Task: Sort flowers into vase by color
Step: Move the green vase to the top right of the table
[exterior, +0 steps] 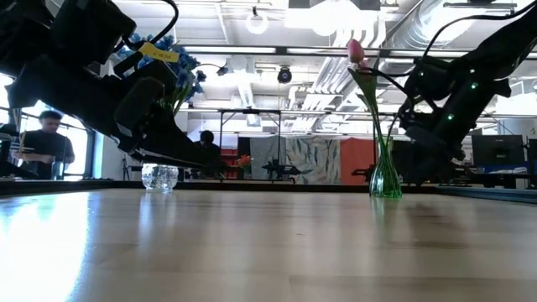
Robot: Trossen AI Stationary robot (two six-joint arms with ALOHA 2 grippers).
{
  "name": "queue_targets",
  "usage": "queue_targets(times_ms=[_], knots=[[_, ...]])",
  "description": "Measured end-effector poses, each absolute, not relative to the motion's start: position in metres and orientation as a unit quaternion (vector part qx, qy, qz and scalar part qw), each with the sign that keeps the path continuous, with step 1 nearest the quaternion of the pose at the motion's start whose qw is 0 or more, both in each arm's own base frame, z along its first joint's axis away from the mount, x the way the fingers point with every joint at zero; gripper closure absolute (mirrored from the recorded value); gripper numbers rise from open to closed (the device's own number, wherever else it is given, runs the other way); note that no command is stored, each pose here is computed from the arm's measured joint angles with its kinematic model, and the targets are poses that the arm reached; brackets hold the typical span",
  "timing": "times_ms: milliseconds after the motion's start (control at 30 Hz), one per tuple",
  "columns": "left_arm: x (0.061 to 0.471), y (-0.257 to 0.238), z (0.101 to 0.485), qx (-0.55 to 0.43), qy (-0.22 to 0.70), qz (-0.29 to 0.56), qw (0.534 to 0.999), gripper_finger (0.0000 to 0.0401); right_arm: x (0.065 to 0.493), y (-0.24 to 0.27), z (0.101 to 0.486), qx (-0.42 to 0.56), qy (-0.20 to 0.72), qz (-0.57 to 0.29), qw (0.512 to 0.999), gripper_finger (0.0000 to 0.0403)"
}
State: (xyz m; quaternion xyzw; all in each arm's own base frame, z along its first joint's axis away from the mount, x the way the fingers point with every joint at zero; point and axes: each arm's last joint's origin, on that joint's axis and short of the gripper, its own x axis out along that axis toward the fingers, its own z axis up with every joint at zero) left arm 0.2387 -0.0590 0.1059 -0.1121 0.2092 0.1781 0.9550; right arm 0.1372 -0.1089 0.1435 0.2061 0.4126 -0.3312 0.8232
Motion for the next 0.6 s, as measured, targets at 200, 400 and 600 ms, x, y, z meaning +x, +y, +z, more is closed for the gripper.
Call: queue_targets(times_ms=[200,400,600], knots=[[0.239,-0.059,0.106,-0.112,0.209,0.178,0.955,0.0266,0.141,-0.095,0.137,0.175,0.439,-0.292,0.832,0.0161],[0.239,-0.059,0.106,-0.112,0.209,0.178,0.955,0.0266,0.135,-0.084,0.113,0.133,0.401,-0.324,0.847,0.0161],[0.239,-0.059,0.106,-0.111,0.209,0.178,0.955,0.0266,0.129,-0.085,0.106,0.133,0.360,-0.405,0.830,0.0161]])
